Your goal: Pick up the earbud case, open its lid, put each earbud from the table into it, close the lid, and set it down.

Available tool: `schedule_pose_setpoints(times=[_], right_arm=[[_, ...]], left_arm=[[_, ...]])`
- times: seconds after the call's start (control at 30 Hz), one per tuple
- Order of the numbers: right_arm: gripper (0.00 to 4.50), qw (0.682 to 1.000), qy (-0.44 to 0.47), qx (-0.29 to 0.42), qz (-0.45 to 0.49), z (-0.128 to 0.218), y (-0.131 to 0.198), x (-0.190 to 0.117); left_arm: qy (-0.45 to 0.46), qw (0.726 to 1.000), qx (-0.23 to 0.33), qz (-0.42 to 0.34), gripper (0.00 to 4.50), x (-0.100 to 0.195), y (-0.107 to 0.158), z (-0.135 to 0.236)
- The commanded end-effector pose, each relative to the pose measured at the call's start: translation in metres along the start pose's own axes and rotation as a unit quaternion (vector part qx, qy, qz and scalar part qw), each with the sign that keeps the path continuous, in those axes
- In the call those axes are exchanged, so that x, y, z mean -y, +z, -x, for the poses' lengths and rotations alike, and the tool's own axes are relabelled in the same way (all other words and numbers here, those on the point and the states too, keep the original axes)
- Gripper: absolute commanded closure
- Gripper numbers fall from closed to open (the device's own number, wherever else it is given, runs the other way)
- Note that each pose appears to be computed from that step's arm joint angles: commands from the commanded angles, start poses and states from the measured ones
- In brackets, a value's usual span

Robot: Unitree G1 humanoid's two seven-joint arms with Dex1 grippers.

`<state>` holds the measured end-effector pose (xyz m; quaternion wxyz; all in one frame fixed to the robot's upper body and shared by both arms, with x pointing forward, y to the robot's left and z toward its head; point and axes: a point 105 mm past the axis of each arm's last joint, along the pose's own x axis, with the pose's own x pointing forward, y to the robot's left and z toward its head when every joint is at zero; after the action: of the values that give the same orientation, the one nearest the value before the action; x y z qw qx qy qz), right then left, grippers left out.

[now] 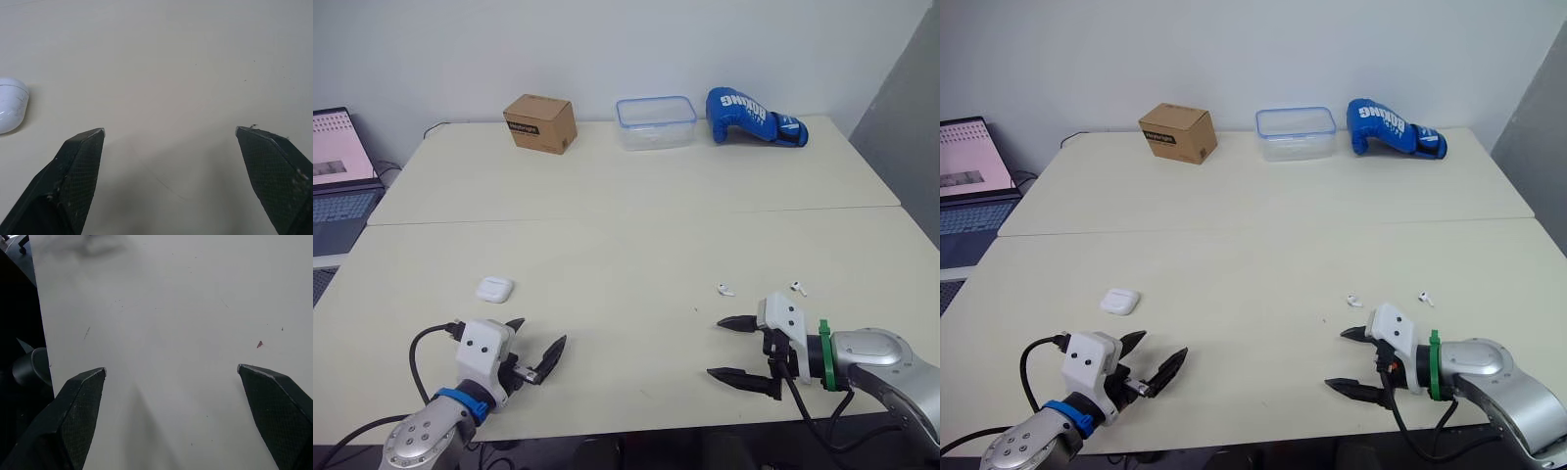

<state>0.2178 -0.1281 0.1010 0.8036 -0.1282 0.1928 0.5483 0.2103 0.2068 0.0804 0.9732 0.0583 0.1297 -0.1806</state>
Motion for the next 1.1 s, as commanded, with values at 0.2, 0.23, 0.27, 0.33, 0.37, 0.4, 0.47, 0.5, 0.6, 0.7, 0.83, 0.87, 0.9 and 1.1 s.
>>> schedule_pose_setpoints(times=[0.2,0.23,0.27,0.33,0.37,0.4,0.47,0.5,0.6,0.7,0.83,0.87,0.9,1.1], right_arm=[[0.0,1.0,0.001,0.014,0.016,0.001,0.012,-0.003],[0.0,1.0,0.0,0.014,0.015,0.001,0.011,-0.003],[0.0,1.0,0.0,0.014,0.015,0.0,0.011,-0.003],[0.0,1.0,0.0,0.015,0.015,0.0,0.01,-0.002],[0.0,1.0,-0.001,0.015,0.014,0.001,0.009,-0.002],[0.0,1.0,-0.001,0.015,0.014,0.001,0.009,-0.002],[0.0,1.0,0.0,0.016,0.017,0.001,0.009,-0.002],[0.0,1.0,0.002,0.018,0.022,0.002,0.011,-0.001],[0.0,0.999,0.002,0.03,0.038,0.004,0.019,0.003],[0.0,0.997,0.007,0.05,0.065,0.008,0.035,0.011],[0.0,0.991,0.026,0.091,0.099,0.013,0.066,0.018],[0.0,0.989,0.03,0.1,0.106,0.014,0.072,0.019],[0.0,0.987,0.034,0.107,0.113,0.014,0.078,0.02],[0.0,0.977,0.053,0.161,0.126,0.016,0.11,0.028]], left_arm=[[-0.013,1.0,0.015,-0.009,0.02,0.004,0.011,-0.001],[-0.014,1.0,0.016,-0.008,0.02,0.004,0.011,-0.001],[-0.014,1.0,0.016,-0.008,0.02,0.004,0.011,-0.002],[-0.013,1.0,0.016,-0.008,0.02,0.004,0.012,-0.002],[-0.012,1.0,0.017,-0.008,0.02,0.004,0.012,-0.002],[-0.01,1.0,0.017,-0.008,0.02,0.003,0.012,-0.002],[-0.006,1.0,0.02,-0.006,0.02,0.002,0.013,-0.003],[-0.003,1.0,0.023,-0.006,0.02,0.001,0.015,-0.003],[0.0,1.0,0.02,-0.004,0.02,-0.006,0.018,-0.003],[0.007,0.998,0.056,0.01,0.02,-0.023,0.038,-0.001],[0.024,0.997,0.071,0.003,0.02,-0.04,0.051,0.008],[0.032,0.997,0.069,0.002,0.02,-0.044,0.051,0.01],[0.04,0.997,0.066,0.001,0.02,-0.048,0.05,0.012],[0.074,0.996,0.046,0.017,0.02,-0.073,0.043,0.016]])
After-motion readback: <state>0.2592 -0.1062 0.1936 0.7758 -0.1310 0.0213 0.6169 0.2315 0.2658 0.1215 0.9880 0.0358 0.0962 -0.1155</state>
